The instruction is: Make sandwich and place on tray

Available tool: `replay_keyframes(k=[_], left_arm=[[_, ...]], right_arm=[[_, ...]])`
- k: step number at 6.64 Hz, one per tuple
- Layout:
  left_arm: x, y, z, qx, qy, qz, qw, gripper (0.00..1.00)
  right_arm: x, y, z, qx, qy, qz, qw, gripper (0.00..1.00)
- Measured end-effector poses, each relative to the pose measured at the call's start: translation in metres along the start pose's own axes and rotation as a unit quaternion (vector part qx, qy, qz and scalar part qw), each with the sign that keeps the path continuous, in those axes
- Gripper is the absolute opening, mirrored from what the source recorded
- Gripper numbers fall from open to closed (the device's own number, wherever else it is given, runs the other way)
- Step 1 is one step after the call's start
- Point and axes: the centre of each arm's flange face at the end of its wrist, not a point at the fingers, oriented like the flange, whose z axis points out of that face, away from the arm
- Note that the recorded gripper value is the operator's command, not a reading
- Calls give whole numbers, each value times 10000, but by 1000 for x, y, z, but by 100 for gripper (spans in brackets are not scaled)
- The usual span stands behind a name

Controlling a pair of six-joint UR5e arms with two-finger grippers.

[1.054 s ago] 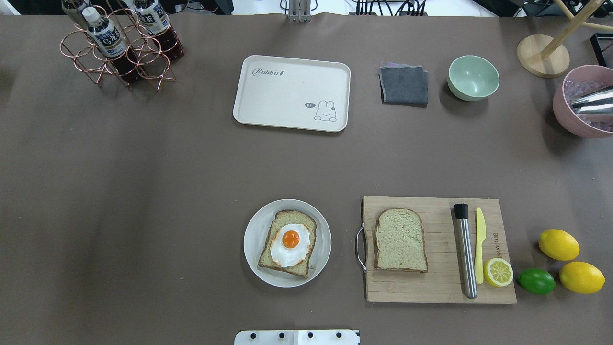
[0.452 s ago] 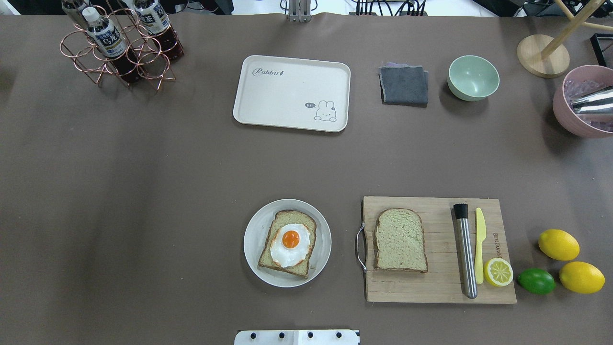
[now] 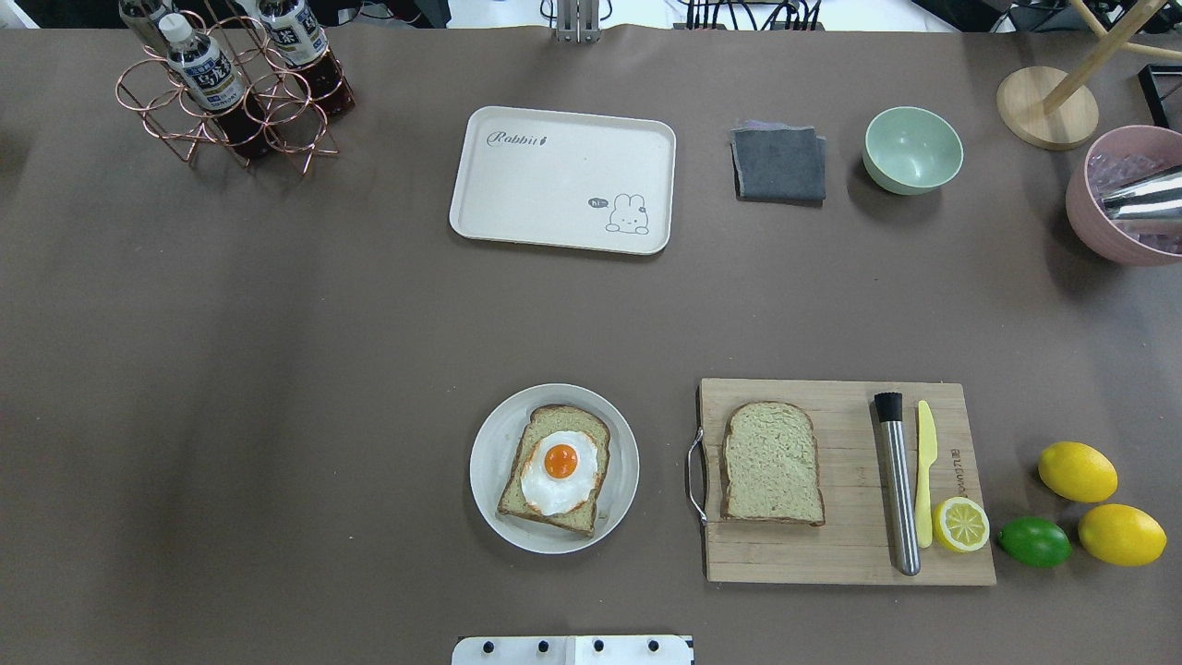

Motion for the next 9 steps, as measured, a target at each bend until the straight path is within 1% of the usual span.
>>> replay_keyframes(k=[4,6,7,8,9], left_arm=[[1,0,-1,9,23,2,10000,99],[7,-6,-9,92,18,52,9999,99],[15,-11,-19,193,-11,130,9997,99],[29,-19,-36,404,-42,322,9987,99],[46,-26,-56,733,-99,626,9953,99]], right_arm=[[0,0,0,5,6,-16,10000,100],[-3,-4,-3,155,-16,-138,9998,100],[-7,-7,-5,253,-118,-201,9994,100],[-10,-10,-8,323,-207,-240,9990,100],[-14,-16,-13,389,-256,-229,9987,100]])
